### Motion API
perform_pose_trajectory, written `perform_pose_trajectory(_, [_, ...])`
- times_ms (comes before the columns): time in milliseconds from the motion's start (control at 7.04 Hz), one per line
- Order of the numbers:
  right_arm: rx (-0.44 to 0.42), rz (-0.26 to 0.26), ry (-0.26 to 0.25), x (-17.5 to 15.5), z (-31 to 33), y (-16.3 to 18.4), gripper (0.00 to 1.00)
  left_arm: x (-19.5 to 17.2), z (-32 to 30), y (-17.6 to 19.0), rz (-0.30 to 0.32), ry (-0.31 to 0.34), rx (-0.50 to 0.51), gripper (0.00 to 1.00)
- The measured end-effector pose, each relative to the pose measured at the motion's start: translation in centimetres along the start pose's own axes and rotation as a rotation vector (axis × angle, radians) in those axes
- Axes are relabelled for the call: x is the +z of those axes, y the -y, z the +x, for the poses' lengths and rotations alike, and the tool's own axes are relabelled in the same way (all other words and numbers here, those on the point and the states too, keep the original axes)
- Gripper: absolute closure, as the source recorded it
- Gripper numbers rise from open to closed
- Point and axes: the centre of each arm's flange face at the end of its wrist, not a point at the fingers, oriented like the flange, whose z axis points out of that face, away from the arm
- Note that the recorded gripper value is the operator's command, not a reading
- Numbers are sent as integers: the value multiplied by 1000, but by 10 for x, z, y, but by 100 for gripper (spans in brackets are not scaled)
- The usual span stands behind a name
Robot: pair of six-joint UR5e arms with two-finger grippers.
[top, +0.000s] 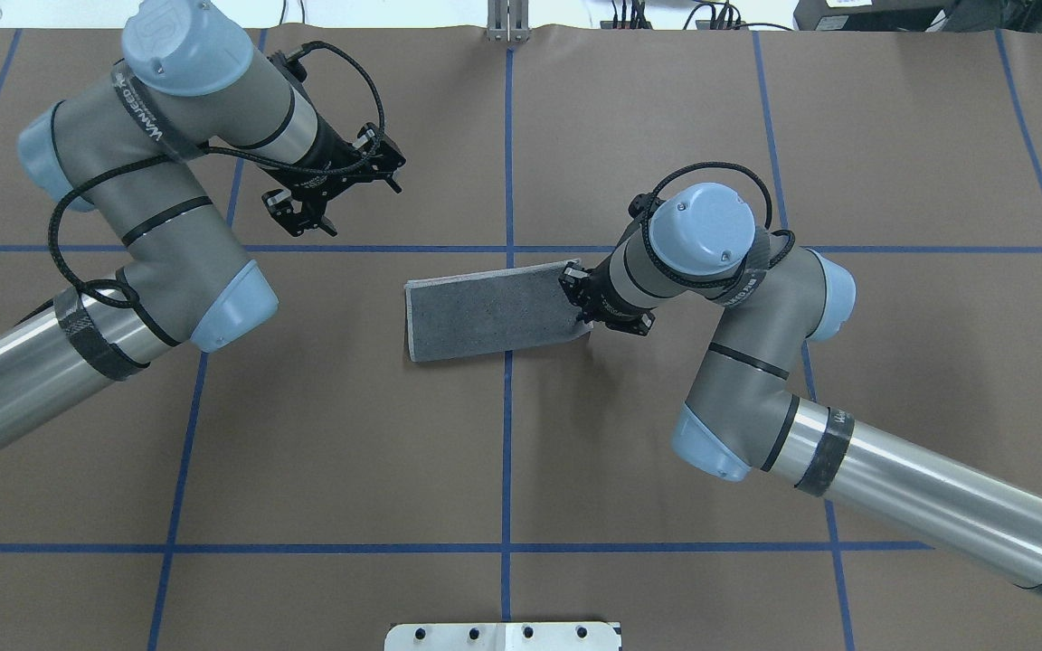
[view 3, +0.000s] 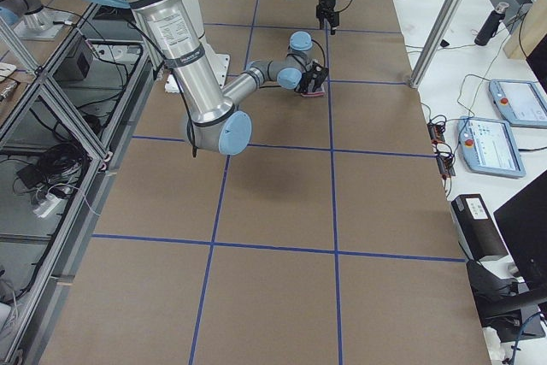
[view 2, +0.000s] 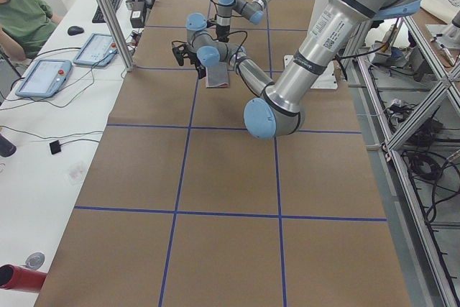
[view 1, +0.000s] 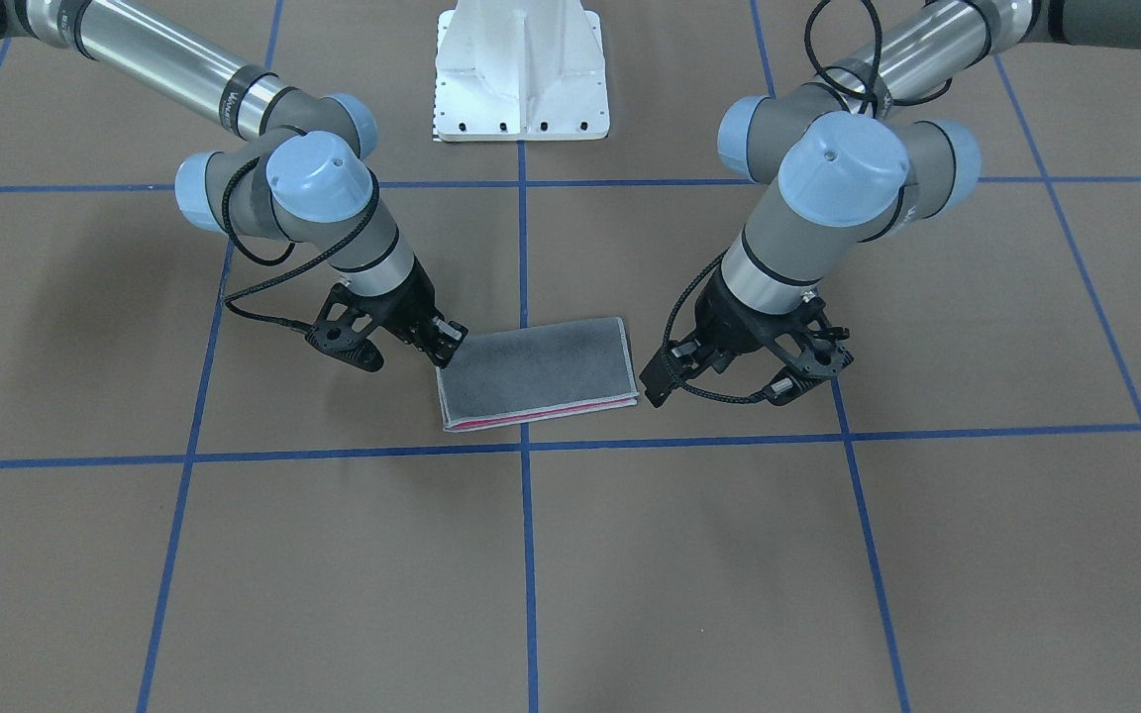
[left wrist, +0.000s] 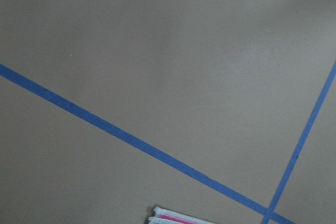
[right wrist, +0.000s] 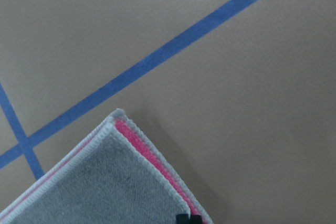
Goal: Fold towel twice with both arms
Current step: 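Grasp the end of the folded strip nearest the right gripper, then fold the strip end with the right gripper toward the robot and release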
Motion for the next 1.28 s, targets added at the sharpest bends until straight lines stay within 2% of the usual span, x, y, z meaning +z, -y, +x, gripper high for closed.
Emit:
perform_pose_trajectory(426, [-26, -42, 39, -25, 1, -16, 100, -15, -4, 18, 0, -8, 4, 0])
perform_pose_trajectory(1278, [-61, -107, 60, -51, 25, -39, 100, -17, -7, 24, 2, -7, 15, 0])
